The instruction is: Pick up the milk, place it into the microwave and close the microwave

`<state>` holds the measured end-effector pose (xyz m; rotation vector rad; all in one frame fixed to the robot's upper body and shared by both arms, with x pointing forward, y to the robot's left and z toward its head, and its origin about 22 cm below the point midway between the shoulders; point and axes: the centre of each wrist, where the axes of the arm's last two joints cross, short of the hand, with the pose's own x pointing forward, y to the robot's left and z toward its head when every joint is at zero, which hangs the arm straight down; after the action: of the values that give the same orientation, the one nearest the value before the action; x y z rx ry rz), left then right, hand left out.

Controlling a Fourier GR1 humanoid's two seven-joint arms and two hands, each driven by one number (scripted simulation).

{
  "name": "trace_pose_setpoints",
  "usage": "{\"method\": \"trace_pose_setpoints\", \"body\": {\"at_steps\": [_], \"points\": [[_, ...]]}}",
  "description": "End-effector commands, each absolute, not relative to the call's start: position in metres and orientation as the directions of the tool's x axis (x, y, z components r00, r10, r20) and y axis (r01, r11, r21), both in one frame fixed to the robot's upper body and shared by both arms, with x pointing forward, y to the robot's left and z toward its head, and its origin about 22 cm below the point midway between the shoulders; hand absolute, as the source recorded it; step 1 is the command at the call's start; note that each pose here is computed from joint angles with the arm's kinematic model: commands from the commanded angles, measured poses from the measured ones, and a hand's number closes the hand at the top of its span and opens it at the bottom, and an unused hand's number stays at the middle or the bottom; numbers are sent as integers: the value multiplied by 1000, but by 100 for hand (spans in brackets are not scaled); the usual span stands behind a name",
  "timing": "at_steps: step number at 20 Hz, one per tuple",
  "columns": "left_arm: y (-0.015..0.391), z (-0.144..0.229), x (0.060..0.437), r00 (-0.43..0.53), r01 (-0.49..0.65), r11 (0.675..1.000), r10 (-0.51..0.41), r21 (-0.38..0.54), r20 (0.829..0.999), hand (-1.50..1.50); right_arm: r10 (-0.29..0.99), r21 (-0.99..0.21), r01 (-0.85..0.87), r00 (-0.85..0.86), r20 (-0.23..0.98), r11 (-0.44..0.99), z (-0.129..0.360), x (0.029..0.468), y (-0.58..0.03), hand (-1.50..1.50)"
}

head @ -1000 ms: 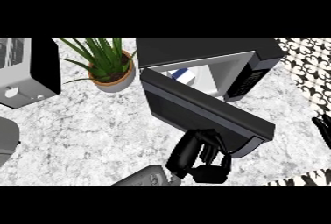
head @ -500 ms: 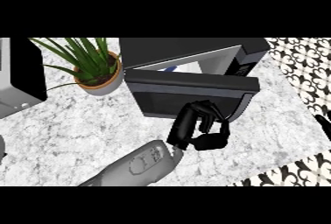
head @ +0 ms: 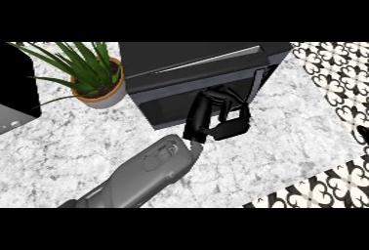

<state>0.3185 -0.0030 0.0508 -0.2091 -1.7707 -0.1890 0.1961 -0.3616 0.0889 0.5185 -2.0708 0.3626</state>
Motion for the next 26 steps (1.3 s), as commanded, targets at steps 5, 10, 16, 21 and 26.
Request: {"method": "trace_pose_setpoints", "body": {"at_steps": [5, 10, 16, 21, 26], "points": [[2, 63, 345, -238, 186, 982, 73, -28, 968, 150, -231, -75, -532, -485, 843, 843, 106, 199, -363, -150], [2, 65, 349, -253, 185, 982, 97, -50, 963, 150, -233, -87, -539, -497, 836, 838, 117, 203, -366, -150], [5, 58, 350, -246, 174, 982, 113, -71, 963, 150, -249, -69, -539, -494, 833, 840, 122, 203, -367, -150], [6, 54, 350, -268, 165, 984, 115, -72, 956, 150, -243, -79, -543, -494, 835, 836, 130, 205, -370, -150], [6, 52, 350, -285, 162, 983, 127, -82, 950, 150, -249, -70, -543, -490, 835, 837, 134, 205, -375, -150]]}}
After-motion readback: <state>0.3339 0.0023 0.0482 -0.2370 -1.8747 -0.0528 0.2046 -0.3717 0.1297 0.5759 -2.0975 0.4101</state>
